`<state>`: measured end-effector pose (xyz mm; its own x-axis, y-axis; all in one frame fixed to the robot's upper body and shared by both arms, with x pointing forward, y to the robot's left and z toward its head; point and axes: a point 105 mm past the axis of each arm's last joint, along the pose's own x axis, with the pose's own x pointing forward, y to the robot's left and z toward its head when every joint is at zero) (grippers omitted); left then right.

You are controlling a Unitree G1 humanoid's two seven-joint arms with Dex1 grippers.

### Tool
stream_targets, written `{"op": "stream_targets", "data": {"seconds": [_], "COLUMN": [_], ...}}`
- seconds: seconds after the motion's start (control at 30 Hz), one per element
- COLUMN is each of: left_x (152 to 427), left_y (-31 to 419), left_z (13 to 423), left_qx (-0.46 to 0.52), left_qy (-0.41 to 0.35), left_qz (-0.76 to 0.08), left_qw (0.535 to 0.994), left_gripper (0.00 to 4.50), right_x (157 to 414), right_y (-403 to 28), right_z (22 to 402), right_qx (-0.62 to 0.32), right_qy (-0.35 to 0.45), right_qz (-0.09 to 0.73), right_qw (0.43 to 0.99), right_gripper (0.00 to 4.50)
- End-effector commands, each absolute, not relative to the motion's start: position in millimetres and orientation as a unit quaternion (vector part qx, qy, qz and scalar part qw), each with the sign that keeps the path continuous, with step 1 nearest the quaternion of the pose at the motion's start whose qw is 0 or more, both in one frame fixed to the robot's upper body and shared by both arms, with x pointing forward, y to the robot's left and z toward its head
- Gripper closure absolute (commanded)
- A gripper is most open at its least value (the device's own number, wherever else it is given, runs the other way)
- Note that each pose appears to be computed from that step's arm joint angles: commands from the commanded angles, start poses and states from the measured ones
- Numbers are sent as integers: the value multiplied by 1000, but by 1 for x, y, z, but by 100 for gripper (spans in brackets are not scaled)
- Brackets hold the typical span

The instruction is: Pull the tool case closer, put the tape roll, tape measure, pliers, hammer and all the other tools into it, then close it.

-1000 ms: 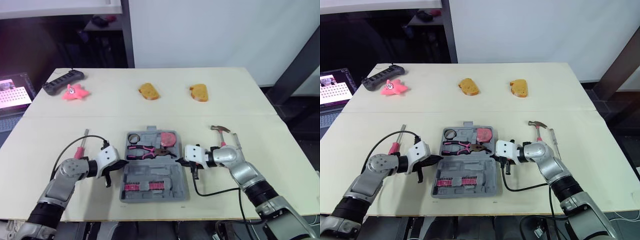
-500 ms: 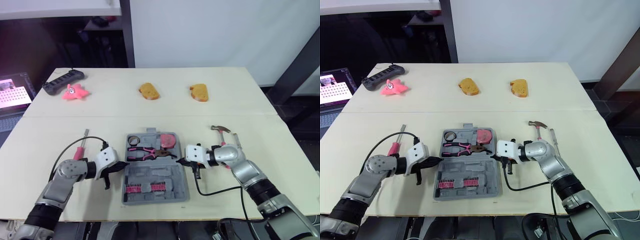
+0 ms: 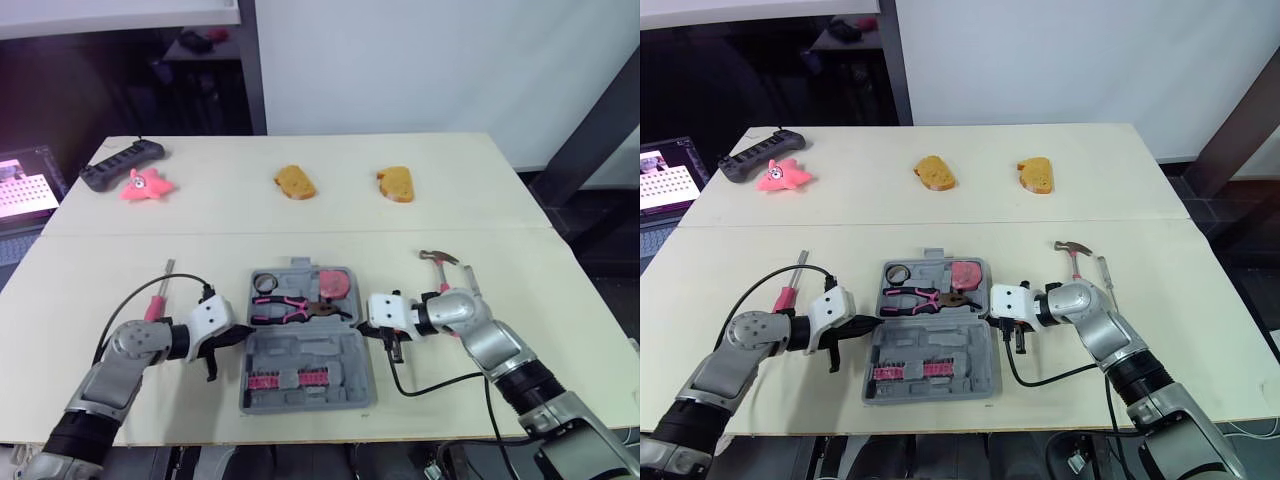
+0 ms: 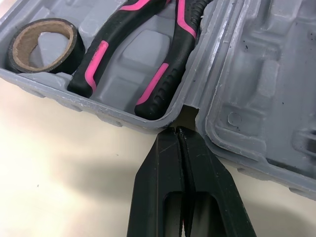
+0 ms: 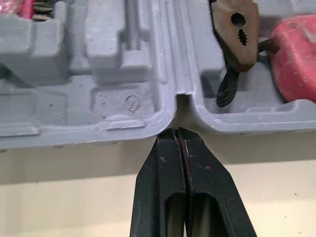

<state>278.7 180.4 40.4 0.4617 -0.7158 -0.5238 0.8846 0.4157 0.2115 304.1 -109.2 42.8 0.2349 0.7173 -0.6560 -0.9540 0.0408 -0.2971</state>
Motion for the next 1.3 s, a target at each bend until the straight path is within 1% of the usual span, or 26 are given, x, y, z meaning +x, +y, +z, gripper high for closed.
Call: {"op": "stream_targets", "data": {"seconds": [0.03, 0.2, 0.53, 0.7, 0.93, 1.3], "left_x": [274, 270, 272, 275, 276, 277], "left_y": [170, 169, 175, 168, 155, 148], "left_z": [51, 52, 54, 54, 52, 50], "left_qx": [227, 221, 230, 228, 219, 217], "left_qy": [157, 156, 160, 153, 144, 142], "left_qz": [-501, -495, -490, -495, -504, -512], "left_qw": [820, 825, 826, 825, 823, 819], "left_gripper": [445, 445, 445, 445, 445, 445], "right_x": [298, 296, 284, 286, 294, 296], "right_y": [-93, -92, -91, -95, -105, -109], "right_z": [47, 46, 46, 45, 44, 44], "right_qx": [-352, -347, -333, -334, -343, -345], "right_qy": [145, 150, 160, 165, 172, 176], "right_qz": [614, 611, 614, 604, 585, 582], "right_qw": [691, 696, 697, 704, 714, 715], "right_gripper": [450, 450, 450, 450, 450, 450]}}
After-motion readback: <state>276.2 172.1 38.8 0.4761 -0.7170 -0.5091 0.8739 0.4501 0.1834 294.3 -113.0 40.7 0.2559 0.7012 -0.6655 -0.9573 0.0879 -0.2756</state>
